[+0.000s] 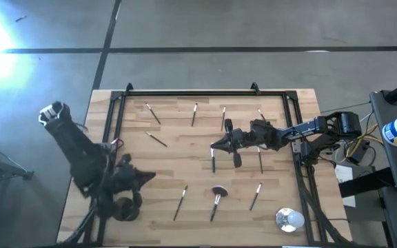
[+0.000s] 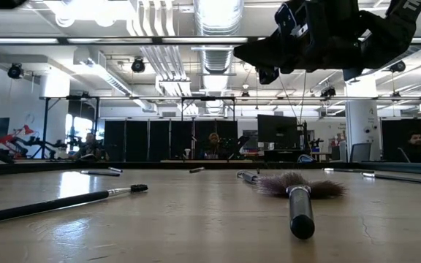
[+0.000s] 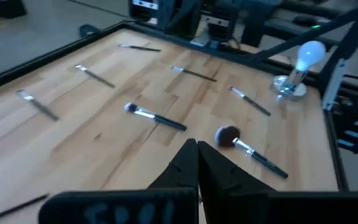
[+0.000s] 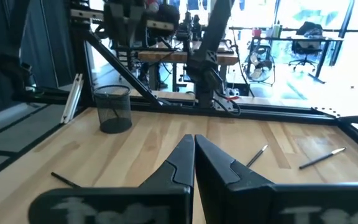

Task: Pick & Place Makeup Brushes
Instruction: Put the black eyeshadow brush into the makeup holder

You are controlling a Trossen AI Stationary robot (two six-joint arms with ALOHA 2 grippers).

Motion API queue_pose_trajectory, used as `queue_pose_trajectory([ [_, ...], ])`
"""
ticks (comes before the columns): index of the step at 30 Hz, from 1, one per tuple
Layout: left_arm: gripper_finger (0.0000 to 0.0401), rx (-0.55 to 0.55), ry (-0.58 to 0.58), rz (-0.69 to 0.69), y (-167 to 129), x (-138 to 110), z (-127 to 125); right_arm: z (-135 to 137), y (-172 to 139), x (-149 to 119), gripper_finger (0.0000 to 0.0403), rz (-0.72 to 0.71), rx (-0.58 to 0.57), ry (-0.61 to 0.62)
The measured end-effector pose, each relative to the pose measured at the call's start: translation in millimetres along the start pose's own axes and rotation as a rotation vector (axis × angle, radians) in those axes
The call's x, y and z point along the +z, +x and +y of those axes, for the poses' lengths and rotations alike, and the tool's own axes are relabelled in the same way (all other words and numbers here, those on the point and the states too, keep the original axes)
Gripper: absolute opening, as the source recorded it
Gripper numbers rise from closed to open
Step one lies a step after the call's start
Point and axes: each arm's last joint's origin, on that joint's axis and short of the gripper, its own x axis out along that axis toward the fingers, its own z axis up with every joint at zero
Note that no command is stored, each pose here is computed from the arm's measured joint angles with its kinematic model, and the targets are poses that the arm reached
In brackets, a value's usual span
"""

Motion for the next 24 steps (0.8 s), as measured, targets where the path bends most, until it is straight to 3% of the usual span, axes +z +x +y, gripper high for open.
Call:
queue_pose_trajectory([
  [9, 0.0000, -0.272, -0.019, -0.152, 53, -16, 51, -1, 2, 7, 0.0008, -0.025, -0.001, -0.038],
  [15, 0.0000, -0.225, -0.031, -0.218, 84, -24, 97, -1, 2, 4, 0.0008, 0.010, -0.014, -0.008],
  [24, 0.0000, -0.085, -0.009, -0.320, 103, -31, 132, -4, -8, 8, 0.0008, 0.167, -0.243, 0.071],
])
